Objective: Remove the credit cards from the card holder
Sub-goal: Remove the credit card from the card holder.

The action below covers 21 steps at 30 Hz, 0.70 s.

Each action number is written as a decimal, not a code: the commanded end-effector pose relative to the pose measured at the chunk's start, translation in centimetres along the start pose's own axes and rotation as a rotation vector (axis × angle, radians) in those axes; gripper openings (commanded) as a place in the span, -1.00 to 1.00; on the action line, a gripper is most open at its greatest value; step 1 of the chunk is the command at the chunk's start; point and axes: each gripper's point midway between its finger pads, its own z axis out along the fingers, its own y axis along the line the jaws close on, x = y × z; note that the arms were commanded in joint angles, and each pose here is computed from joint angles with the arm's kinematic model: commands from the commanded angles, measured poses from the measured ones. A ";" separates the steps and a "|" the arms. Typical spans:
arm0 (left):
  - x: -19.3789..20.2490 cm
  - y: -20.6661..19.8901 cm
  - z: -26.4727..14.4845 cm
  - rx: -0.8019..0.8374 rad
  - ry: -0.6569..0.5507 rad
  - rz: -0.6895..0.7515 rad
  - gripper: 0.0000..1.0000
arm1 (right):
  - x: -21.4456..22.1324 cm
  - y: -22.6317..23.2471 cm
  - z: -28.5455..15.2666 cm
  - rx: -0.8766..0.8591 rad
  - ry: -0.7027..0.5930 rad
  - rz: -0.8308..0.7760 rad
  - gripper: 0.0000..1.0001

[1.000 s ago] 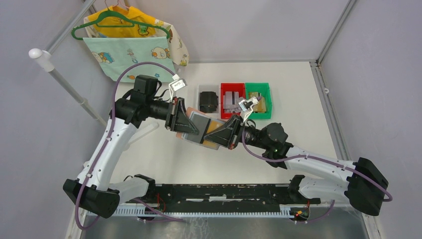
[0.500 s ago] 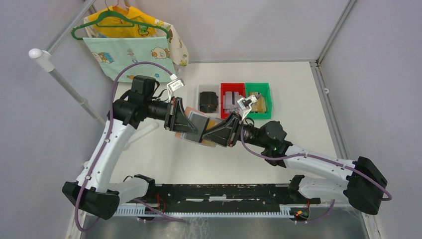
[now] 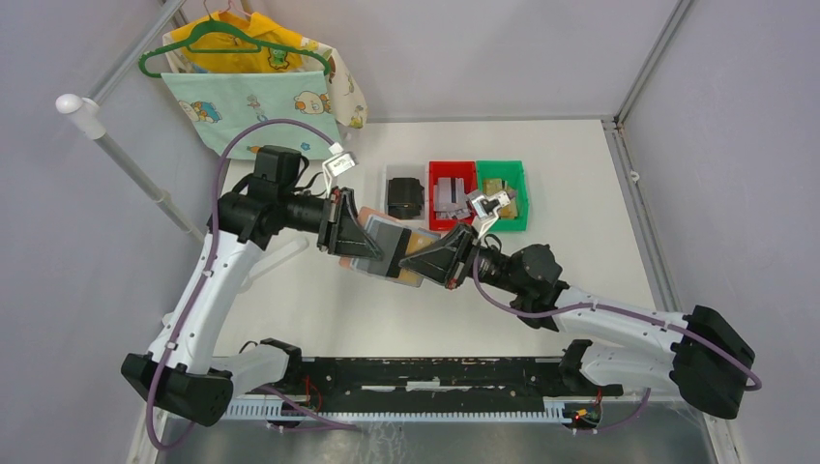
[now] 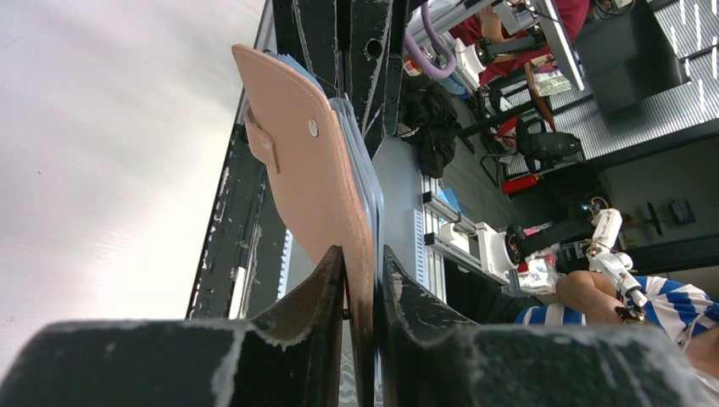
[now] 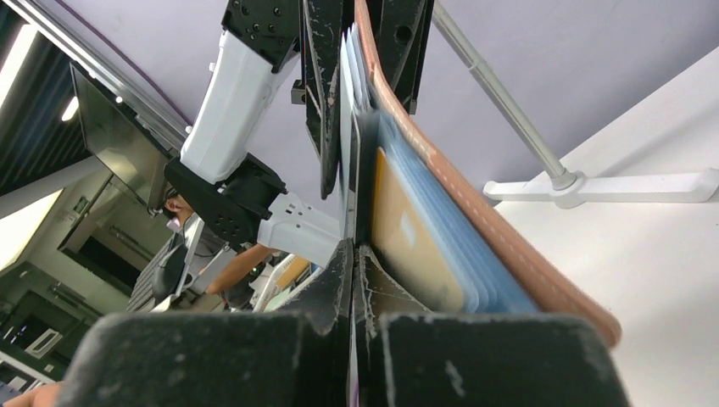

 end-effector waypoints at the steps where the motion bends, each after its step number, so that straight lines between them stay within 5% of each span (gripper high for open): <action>1: -1.0 -3.6 -0.8 0.128 -0.013 0.069 -0.51 | -2.6 1.4 -0.4 -0.051 -0.144 -0.025 -1.00; 5: -1.5 -3.0 -1.1 0.102 -0.033 0.063 -0.72 | -2.0 1.5 0.1 -0.059 -0.130 -0.027 -1.00; 11: -1.8 -2.7 -1.7 0.080 -0.059 0.066 -0.76 | -1.7 1.7 0.4 -0.076 -0.136 -0.025 -1.00; 15: -1.8 -2.3 -1.7 0.059 -0.062 0.080 -0.94 | -2.0 2.0 1.6 -0.078 -0.120 -0.026 -0.55; 21: -1.7 -2.1 -1.7 0.034 -0.066 0.088 -0.96 | -2.7 2.4 3.1 -0.089 -0.110 -0.024 -0.43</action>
